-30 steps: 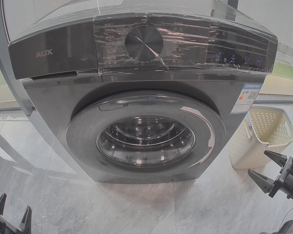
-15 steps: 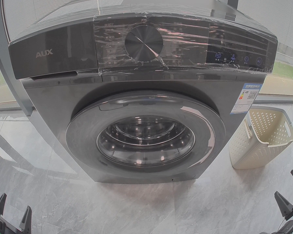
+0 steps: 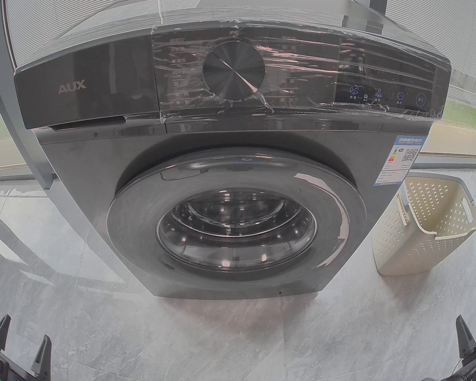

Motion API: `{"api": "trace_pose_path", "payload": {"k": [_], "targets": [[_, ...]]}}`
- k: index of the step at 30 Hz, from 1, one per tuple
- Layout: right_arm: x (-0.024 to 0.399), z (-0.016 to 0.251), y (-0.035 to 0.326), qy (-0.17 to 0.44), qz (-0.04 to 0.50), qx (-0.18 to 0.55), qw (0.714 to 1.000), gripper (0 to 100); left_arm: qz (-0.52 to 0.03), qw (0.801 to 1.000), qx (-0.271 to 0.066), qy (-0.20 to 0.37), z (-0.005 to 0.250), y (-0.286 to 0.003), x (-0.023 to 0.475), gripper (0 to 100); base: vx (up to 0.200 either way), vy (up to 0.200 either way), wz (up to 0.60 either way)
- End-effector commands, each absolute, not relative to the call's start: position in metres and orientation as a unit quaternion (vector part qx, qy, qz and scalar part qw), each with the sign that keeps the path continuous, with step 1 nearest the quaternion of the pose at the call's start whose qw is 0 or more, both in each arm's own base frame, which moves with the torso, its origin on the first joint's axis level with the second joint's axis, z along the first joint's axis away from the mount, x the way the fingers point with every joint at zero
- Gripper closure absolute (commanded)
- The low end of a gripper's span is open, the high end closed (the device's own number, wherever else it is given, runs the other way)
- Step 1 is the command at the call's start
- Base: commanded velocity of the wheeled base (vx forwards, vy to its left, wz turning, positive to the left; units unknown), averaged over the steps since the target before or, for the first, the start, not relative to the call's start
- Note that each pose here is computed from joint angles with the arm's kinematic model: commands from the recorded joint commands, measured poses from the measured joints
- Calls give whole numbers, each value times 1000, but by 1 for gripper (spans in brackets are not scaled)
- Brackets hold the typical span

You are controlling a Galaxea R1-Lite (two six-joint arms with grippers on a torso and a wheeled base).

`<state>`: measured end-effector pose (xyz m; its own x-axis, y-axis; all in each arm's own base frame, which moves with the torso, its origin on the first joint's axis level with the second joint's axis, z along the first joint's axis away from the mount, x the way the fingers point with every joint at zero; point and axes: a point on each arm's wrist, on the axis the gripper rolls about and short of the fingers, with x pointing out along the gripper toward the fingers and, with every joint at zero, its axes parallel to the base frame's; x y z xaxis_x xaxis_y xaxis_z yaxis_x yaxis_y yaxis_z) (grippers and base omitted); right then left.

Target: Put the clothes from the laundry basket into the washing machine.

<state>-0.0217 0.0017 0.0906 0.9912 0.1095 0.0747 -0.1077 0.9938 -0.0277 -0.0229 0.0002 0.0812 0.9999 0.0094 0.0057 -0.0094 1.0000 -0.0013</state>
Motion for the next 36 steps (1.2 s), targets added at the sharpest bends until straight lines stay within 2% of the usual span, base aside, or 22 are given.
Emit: {"api": "trace_pose_path", "payload": {"k": [1, 36], "targets": [[-23, 76, -1, -5, -10, 20, 1000, 0, 6, 1000, -5, -2, 76, 0, -23, 0, 0, 0, 0], [-23, 76, 0, -2, 1, 2, 1000, 0, 6, 1000, -4, -3, 76, 0, -23, 0, 0, 0, 0]]}}
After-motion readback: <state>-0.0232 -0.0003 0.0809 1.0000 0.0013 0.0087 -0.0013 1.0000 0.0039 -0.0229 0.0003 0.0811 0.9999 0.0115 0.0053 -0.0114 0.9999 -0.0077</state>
